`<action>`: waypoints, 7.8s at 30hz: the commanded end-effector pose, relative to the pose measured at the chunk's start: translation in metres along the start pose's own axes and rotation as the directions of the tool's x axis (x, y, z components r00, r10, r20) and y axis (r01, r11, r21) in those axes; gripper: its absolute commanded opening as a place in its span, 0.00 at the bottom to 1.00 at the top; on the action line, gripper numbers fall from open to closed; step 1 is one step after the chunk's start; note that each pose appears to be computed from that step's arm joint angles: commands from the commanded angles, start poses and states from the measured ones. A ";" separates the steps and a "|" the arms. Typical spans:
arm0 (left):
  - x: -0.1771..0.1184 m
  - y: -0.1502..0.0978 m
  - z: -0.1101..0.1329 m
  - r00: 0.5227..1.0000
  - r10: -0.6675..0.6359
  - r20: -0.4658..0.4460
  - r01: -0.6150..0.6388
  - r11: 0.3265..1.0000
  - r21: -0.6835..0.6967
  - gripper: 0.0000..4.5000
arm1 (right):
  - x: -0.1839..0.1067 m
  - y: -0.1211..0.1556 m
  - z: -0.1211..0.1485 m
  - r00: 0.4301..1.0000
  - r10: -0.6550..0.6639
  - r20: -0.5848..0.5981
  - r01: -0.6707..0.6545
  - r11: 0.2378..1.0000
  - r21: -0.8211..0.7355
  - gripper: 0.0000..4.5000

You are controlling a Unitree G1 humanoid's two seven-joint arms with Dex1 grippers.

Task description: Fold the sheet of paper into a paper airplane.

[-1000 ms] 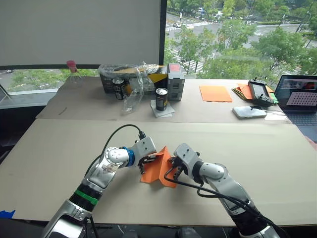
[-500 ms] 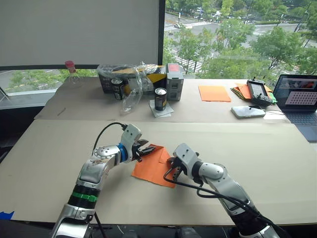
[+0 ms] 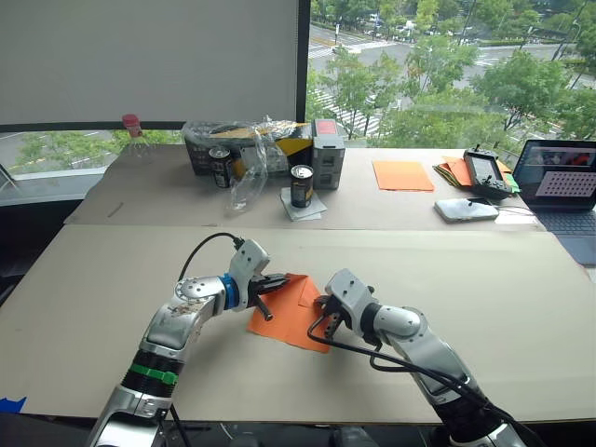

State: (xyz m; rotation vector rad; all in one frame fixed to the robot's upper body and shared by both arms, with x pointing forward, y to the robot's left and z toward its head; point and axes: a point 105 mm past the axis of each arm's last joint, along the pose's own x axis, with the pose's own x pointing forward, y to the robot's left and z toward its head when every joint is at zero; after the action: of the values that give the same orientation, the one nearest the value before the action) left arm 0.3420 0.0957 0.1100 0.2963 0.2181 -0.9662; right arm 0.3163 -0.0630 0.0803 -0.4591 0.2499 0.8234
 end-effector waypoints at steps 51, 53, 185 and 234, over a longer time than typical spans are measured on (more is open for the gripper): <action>0.006 -0.006 -0.010 0.997 -0.039 -0.059 0.051 0.977 0.207 0.42 | 0.043 -0.019 0.017 0.993 0.088 0.081 -0.091 0.995 0.032 0.00; 0.005 0.002 -0.004 0.999 -0.033 -0.027 0.037 0.984 0.174 0.57 | 0.044 -0.017 0.017 0.992 0.095 0.081 -0.097 0.995 0.033 0.00; 0.034 -0.015 -0.041 0.993 -0.094 -0.076 0.095 0.995 0.015 0.01 | -0.038 -0.065 0.007 0.982 -0.160 0.100 0.142 0.976 0.165 0.00; 0.048 -0.022 -0.031 0.999 -0.035 0.010 0.036 0.998 -0.059 0.01 | -0.057 -0.019 -0.029 0.985 0.151 -0.085 -0.133 0.974 0.186 0.00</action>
State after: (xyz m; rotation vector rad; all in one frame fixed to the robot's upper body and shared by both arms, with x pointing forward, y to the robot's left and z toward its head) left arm 0.3514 0.0536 0.0742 0.2179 0.1999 -1.0067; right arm 0.2992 -0.1289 0.0838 -0.3190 0.4274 0.8689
